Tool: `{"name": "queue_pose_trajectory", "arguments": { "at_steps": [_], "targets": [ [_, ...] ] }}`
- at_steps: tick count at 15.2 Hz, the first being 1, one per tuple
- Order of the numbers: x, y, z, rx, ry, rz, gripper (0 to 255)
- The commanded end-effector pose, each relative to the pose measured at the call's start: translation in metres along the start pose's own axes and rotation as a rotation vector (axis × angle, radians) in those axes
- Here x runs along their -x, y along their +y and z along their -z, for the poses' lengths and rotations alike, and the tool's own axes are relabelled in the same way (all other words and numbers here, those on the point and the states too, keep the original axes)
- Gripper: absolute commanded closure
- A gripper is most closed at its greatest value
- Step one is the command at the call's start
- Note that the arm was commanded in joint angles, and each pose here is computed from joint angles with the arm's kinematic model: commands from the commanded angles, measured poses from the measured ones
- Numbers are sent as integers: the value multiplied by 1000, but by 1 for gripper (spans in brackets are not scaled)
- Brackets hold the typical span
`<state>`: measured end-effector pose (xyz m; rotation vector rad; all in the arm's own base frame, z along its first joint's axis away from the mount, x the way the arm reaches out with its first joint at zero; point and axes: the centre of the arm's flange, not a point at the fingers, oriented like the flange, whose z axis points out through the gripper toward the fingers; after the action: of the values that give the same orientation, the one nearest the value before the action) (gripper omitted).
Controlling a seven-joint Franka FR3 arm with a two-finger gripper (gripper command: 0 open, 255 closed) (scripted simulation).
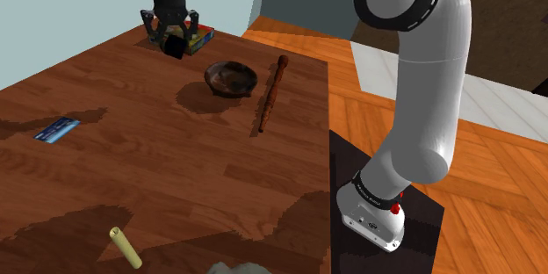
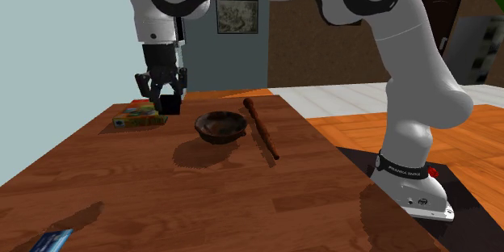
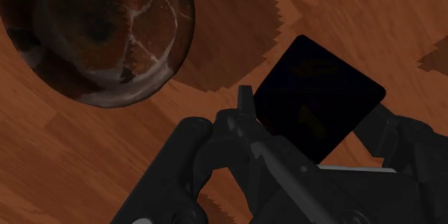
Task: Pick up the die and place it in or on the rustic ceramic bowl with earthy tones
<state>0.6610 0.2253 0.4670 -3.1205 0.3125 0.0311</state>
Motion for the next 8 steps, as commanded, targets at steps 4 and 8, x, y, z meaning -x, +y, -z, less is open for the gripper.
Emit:
{"name": "queue_pose_trajectory", "arguments": {
  "at_steps": [4,8],
  "targets": [
    [7,52,3,0,0,0,255],
    [13,105,3,0,0,0,255]
  ]
}}
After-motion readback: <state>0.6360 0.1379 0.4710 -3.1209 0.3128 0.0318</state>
